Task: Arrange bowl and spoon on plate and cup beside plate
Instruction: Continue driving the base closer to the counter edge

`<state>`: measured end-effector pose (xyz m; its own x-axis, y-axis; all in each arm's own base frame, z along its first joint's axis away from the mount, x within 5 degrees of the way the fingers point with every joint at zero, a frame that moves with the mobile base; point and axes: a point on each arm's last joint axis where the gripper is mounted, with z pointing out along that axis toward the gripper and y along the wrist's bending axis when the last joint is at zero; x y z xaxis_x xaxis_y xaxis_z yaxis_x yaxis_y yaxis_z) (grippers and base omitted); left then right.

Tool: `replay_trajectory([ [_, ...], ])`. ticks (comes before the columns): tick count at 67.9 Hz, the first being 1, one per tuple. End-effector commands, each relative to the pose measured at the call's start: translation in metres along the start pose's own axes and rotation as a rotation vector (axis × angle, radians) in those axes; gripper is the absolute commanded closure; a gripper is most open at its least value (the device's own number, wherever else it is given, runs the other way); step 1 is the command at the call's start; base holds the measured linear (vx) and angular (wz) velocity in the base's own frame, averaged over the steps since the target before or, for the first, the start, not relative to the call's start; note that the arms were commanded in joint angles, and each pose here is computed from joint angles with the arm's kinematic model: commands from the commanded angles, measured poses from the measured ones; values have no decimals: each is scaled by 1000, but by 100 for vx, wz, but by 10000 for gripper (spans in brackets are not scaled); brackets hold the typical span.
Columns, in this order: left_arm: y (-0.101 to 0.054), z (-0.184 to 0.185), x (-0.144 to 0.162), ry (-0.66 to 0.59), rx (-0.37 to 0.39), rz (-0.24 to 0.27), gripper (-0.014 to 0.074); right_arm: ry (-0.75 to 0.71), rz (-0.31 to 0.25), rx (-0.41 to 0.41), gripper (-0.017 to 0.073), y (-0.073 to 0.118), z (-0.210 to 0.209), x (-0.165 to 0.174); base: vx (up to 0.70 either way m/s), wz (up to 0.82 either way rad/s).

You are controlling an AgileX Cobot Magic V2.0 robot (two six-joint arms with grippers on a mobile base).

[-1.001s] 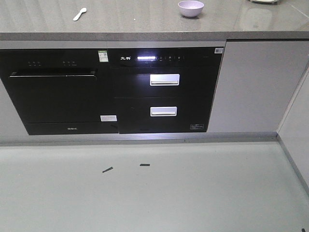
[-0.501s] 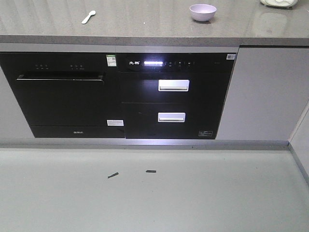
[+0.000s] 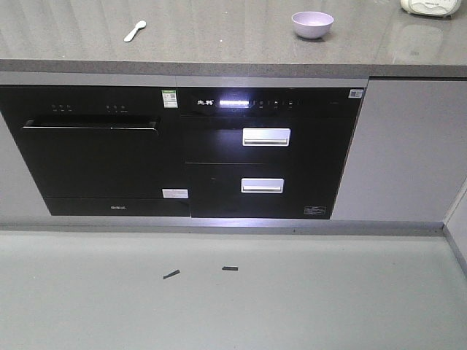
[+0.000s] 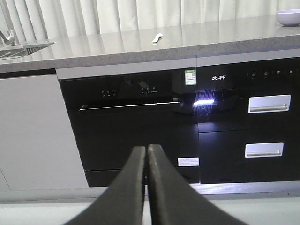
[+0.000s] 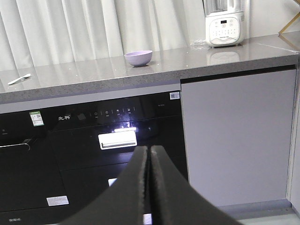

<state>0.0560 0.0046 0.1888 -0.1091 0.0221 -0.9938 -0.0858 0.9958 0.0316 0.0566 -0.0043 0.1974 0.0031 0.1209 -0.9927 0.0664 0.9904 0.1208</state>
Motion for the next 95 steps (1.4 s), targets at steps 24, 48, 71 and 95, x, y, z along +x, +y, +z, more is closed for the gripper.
replay_trajectory([
  [24, 1, -2, -10, -100, -9, -12, 600, -78, -17, -19, 562, 2, -1, -6, 9, 0],
  [48, 1, -2, -10, -100, -9, -12, 600, -78, -17, -19, 562, 2, -1, -6, 9, 1],
  [71, 1, -2, -10, -100, -9, -12, 600, -78, -17, -19, 562, 2, -1, -6, 8, 2],
  [95, 1, -2, -10, -100, -9, -12, 600, -78, -17, -19, 562, 2, -1, -6, 6, 3],
])
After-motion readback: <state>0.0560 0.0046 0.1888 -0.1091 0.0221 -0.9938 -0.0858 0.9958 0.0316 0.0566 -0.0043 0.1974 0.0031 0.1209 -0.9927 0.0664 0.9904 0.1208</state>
